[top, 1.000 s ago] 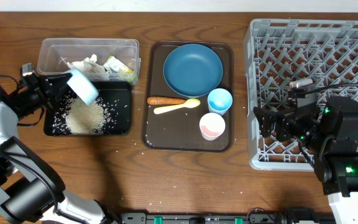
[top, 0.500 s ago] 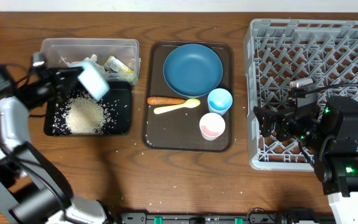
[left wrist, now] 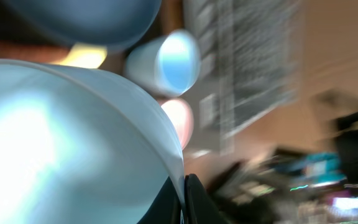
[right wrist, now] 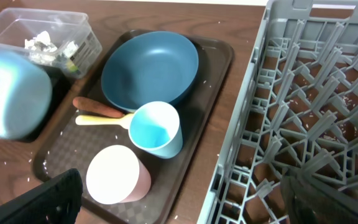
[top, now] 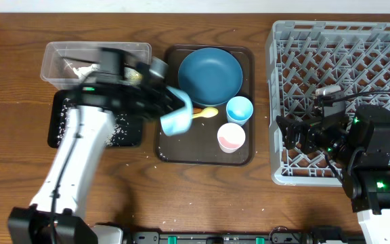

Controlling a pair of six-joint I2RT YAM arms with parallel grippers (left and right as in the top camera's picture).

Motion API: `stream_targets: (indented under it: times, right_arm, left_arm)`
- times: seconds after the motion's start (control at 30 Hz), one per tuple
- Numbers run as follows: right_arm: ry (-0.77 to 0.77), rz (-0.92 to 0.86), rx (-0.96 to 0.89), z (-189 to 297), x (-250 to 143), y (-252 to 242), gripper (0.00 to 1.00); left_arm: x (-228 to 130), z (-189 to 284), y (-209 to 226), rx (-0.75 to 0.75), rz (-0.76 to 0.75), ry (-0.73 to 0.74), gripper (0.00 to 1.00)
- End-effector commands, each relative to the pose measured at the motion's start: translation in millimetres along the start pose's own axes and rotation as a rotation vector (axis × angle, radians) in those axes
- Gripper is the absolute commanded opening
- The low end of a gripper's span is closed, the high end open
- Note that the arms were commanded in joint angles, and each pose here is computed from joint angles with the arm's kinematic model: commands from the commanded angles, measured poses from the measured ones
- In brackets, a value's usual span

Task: Sort waste into correct bins and load items into the dishwasher rack
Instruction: 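Return the empty light-blue bowl to the brown tray with the left gripper, then grasp the pink cup with the left gripper and lift it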

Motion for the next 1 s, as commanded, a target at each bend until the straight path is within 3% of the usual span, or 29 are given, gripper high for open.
stream_targets:
  times: [0.0, 0.23, 0.57, 0.83, 0.97]
  right_arm:
    - [-0.02, 0.021, -0.01, 4, 6, -1, 0.99]
    - [-0.009, 0.016, -0.009, 4, 5, -1, 0.99]
    - [0.0, 0.012, -0.008, 4, 3, -1, 0.99]
    - [-0.006, 0.015, -0.008, 4, 4, -1, 0.99]
    - [-0.007, 0.015, -0.008, 4, 4, -1, 0.99]
  left_arm:
    - [-9, -29, 0, 0.384, -0.189, -0.014, 0.06]
    - [-37, -88, -11, 0.689, -0.395, 0.064, 0.06]
    - [-44, -135, 17, 0.773, -0.352, 0.21, 0.06]
    - [-45, -138, 18, 0.759, -0.303, 0.206, 0.08]
    - [-46, -139, 16, 0.735, -0.294, 0.216, 0.17]
Point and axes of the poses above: each gripper's point midway between its finger pads, its own z axis back along the fingers, its own y axis along the line the jaws close on, x = y × z, the point moved 10 cm from there along z, back along the fingers, and after that the axes turned 3 degrees about z, right-handed, at the moved point
